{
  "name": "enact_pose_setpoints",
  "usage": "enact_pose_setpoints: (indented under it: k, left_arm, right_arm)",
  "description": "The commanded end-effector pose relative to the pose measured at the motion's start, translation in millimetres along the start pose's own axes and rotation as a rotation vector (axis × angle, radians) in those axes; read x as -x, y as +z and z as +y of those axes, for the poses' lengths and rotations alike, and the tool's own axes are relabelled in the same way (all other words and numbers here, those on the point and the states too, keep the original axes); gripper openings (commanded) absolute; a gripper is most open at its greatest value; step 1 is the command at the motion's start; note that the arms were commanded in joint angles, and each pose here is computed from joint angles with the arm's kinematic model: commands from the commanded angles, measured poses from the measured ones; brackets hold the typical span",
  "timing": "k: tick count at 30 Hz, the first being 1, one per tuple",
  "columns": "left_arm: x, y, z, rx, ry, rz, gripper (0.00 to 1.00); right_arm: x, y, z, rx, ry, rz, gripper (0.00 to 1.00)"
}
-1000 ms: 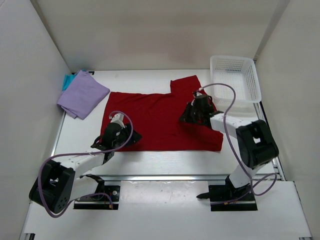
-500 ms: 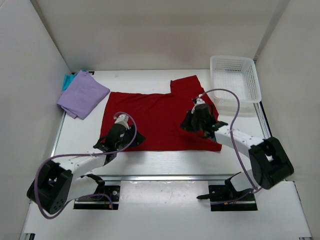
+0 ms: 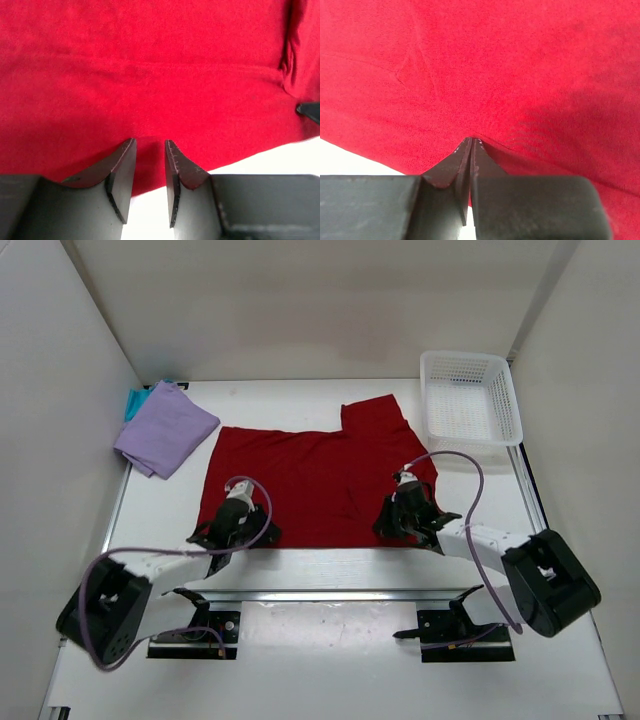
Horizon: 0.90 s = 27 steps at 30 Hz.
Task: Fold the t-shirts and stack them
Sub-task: Fold the flattened tshirt in 1/3 of the way
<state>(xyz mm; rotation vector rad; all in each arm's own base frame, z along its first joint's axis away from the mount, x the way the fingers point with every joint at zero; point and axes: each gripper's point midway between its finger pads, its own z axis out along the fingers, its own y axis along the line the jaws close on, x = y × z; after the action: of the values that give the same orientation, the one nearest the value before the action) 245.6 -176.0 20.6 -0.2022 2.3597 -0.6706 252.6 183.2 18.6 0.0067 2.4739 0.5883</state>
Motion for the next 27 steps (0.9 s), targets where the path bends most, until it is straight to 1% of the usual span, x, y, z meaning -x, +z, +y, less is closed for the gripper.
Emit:
enact_pose_setpoints:
  k: [1,3,4,5,6,7,9,10,11,12,13,14,15,16,17,18,19,20,21,22,24,25,26,27]
  left_arm:
    - [-43.5,-21.2,27.4,0.042,-0.013,0.058,0.4]
    - [-70.1,-30.8,37.6,0.033,-0.052,0.081,0.4]
    - [-74.7,-34.7,37.3,0.017,-0.076,0.075,0.41]
    - [-75.3,-38.2,31.4,-0.014,-0.078,0.065,0.4]
    - [-82.9,-40.4,36.3,-0.004,-0.092,0.082,0.4]
    - [-77.5,-42.8,29.1,-0.032,-0.098,0.061,0.4]
    - [-72.6,-49.2,20.9,-0.054,-0.103,0.062,0.41]
    - [-53.5,-52.6,9.2,-0.083,-0.094,0.012,0.42]
    - [-42.4,-55.2,6.5,-0.085,-0.097,-0.01,0.43]
    - [-16.1,-60.1,-1.8,-0.093,-0.076,-0.066,0.45]
    - [14.2,-66.7,-19.5,-0.119,-0.039,-0.113,0.46]
    - [29.1,-63.1,-13.9,-0.079,-0.044,-0.121,0.46]
    - [58.0,-60.3,-17.5,-0.055,-0.018,-0.149,0.46]
    - [90.2,-64.3,-32.6,-0.071,0.012,-0.196,0.43]
    - [112.4,-54.5,-29.4,-0.039,0.004,-0.197,0.41]
    - [122.0,-39.4,-16.8,0.002,-0.021,-0.174,0.41]
    - [150.2,-37.8,-23.4,0.0,-0.025,-0.225,0.39]
    - [169.2,-25.9,-15.6,0.037,-0.034,-0.235,0.39]
    - [174.2,-10.9,7.0,0.122,-0.06,-0.221,0.38]
    - [197.5,-10.3,9.1,0.142,-0.079,-0.246,0.35]
    - [229.9,10.1,36.7,0.221,-0.114,-0.248,0.35]
    - [231.6,20.5,59.8,0.288,-0.127,-0.225,0.36]
    - [248.0,20.1,60.8,0.299,-0.119,-0.232,0.37]
    - [257.5,29.7,76.1,0.343,-0.122,-0.225,0.37]
  right_arm:
    - [-61.9,-12.6,-28.3,-0.089,-0.02,0.148,0.0]
    - [-87.3,-23.1,-31.9,-0.084,0.0,0.181,0.0]
    - [-86.9,-26.3,-26.7,-0.066,-0.009,0.169,0.0]
    - [-93.4,-28.7,-27.6,-0.067,0.009,0.186,0.0]
    - [-86.6,-31.2,-20.8,-0.042,0.012,0.159,0.0]
    - [-84.8,-33.7,-16.7,-0.026,0.016,0.157,0.0]
    - [-64.0,-37.7,-1.6,0.009,0.011,0.109,0.04]
    - [-56.8,-40.2,3.4,0.019,0.01,0.097,0.09]
    - [-37.2,-43.2,13.8,0.04,0.007,0.055,0.13]
    - [-17.3,-47.2,23.5,0.062,0.0,0.008,0.16]
    - [0.2,-50.4,34.9,0.088,-0.017,-0.029,0.2]
    - [12.0,-51.1,39.6,0.101,-0.024,-0.058,0.22]
    - [28.3,-48.4,43.8,0.106,-0.027,-0.082,0.22]
    - [43.6,-46.1,52.3,0.125,-0.046,-0.093,0.22]
    - [43.9,-34.8,50.1,0.123,-0.058,-0.061,0.21]
    - [62.4,-33.7,58.5,0.133,-0.088,-0.088,0.2]
    - [76.9,-26.7,64.2,0.131,-0.105,-0.094,0.2]
    - [70.7,-14.0,60.5,0.12,-0.108,-0.043,0.18]
    - [88.2,-14.4,69.8,0.145,-0.121,-0.071,0.16]
    - [95.8,-9.3,72.5,0.149,-0.124,-0.077,0.17]
    - [105.8,-0.1,77.0,0.169,-0.125,-0.088,0.18]
    - [116.2,1.6,77.1,0.183,-0.115,-0.106,0.19]
    - [118.0,6.3,73.0,0.18,-0.11,-0.103,0.19]
    - [118.8,8.8,77.1,0.197,-0.114,-0.095,0.18]
